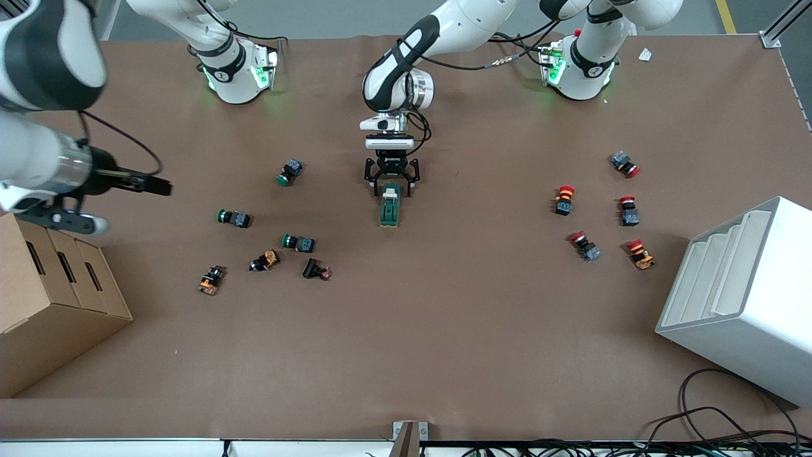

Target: Close load switch with both arms

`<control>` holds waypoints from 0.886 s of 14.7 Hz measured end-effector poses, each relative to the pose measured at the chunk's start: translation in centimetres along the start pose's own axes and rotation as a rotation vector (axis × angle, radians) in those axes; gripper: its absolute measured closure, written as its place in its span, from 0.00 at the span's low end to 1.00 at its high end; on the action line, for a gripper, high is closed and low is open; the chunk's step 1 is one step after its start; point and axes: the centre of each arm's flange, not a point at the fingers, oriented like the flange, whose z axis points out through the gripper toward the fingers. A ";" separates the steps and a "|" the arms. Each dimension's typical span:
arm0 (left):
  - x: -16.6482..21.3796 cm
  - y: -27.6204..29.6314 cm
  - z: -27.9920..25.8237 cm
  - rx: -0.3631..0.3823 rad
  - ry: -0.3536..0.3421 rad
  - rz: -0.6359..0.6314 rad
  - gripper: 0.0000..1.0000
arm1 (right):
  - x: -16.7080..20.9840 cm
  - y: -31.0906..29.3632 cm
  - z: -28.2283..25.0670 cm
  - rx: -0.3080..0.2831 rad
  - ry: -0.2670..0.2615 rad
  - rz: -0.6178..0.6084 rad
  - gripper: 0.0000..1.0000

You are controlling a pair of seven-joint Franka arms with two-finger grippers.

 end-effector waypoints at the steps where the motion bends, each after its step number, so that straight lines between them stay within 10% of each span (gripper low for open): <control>1: 0.0 0.0 0.0 0.000 0.000 -0.004 0.01 | -0.7 -2.7 1.0 0.013 0.007 0.042 0.00; 8: -0.3 0.0 0.0 0.001 0.013 -0.012 0.00 | -6.5 -21.9 13.2 0.059 0.030 0.341 0.00; 13: -1.1 0.0 -0.1 0.006 0.052 -0.010 0.00 | -9.9 -30.2 23.0 0.134 -0.050 0.396 0.00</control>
